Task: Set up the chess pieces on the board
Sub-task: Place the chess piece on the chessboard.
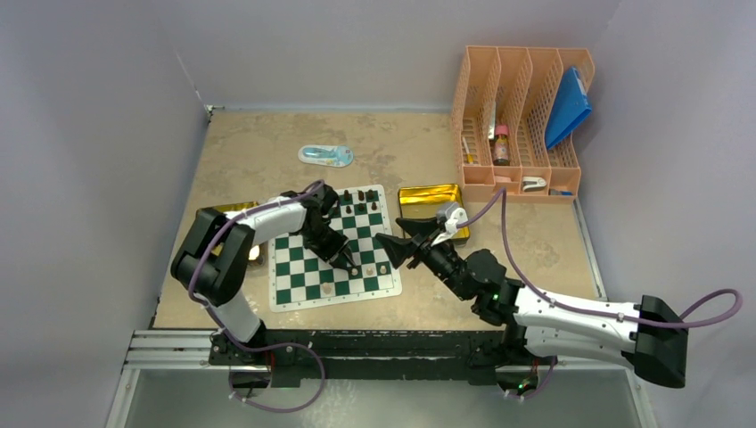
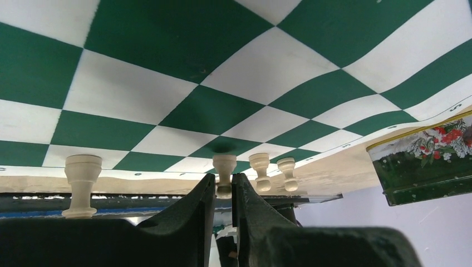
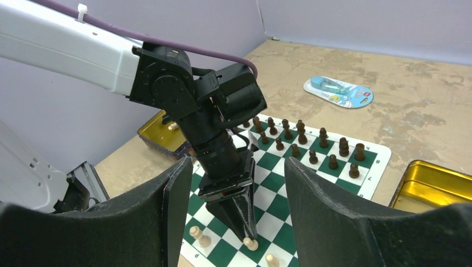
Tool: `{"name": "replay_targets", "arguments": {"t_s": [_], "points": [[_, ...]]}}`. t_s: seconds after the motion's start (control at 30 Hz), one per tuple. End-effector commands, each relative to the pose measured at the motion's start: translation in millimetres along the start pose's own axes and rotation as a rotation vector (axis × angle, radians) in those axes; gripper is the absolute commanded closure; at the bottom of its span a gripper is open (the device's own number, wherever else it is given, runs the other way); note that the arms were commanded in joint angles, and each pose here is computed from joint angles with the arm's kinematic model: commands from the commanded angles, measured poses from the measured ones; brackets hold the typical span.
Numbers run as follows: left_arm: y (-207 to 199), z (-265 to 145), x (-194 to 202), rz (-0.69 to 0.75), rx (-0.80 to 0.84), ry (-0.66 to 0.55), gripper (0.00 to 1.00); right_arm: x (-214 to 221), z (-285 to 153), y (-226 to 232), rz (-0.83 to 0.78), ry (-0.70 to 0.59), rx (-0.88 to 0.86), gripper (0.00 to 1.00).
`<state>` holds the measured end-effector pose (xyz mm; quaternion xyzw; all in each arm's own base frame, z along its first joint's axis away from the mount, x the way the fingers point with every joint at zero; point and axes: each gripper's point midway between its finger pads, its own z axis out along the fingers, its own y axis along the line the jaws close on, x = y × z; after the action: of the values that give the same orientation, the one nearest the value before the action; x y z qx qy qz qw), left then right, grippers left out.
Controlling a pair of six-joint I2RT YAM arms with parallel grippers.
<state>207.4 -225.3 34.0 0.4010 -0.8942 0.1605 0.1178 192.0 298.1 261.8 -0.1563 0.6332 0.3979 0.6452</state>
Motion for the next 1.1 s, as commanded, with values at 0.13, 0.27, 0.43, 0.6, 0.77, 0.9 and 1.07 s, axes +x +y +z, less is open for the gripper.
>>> {"name": "replay_targets", "arguments": {"t_s": [0.13,0.27,0.43,0.6,0.77,0.9,1.07], "points": [[-16,-3,-3,-0.022,0.019,-0.024,0.82,-25,-6,-4,0.006,-0.082,0.023,0.36],[-17,-2,-3,-0.015,0.012,-0.022,0.79,-25,-6,-5,0.003,-0.084,0.026,0.35],[-23,-16,-5,0.000,0.017,-0.077,0.70,-24,-7,-5,-0.003,-0.082,0.027,0.35],[-33,-40,-10,0.018,0.035,-0.172,0.61,-27,-8,-3,-0.011,-0.091,0.014,0.35],[-39,-62,-26,0.071,0.045,-0.315,0.57,-30,-9,0,-0.007,-0.102,-0.001,0.35],[-44,-78,-52,0.169,0.039,-0.479,0.54,-29,-7,4,0.005,-0.097,-0.019,0.33],[-50,-113,-92,0.337,-0.054,-0.731,0.53,-32,-1,12,-0.022,-0.087,-0.050,0.33]]}}
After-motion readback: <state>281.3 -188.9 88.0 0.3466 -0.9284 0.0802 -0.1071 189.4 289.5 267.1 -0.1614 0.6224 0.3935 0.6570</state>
